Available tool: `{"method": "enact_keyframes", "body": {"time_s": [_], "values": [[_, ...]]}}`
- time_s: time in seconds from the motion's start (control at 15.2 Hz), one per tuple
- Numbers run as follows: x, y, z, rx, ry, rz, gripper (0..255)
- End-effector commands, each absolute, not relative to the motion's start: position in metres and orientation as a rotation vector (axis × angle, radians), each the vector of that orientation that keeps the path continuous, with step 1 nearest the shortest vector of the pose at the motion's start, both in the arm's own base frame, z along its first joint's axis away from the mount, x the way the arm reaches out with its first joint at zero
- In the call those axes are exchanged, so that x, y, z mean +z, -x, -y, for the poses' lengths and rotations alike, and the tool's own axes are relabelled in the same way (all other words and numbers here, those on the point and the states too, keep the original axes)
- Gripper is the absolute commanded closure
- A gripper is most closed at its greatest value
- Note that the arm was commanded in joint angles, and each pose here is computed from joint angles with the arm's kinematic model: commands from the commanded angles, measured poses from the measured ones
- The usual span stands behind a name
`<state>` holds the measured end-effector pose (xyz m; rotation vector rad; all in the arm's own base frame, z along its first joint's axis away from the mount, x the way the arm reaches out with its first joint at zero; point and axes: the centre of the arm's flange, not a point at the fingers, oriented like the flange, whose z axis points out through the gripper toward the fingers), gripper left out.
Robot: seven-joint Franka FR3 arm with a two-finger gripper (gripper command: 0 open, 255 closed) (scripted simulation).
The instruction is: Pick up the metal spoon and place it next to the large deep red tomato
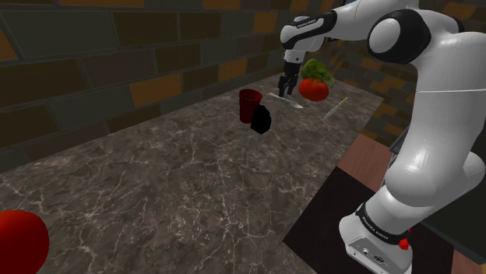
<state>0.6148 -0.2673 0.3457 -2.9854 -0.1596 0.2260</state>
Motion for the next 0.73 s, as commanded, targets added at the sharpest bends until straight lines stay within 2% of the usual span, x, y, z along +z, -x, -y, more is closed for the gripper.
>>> {"method": "enact_keyframes", "body": {"time_s": [0.0, 0.2, 0.66], "values": [[0.359, -0.617, 0.269, 0.226, 2.985, 0.16, 0], [0.395, -0.623, 0.274, 0.226, 2.985, 0.16, 0], [0.395, -0.623, 0.274, 0.226, 2.985, 0.16, 0]]}}
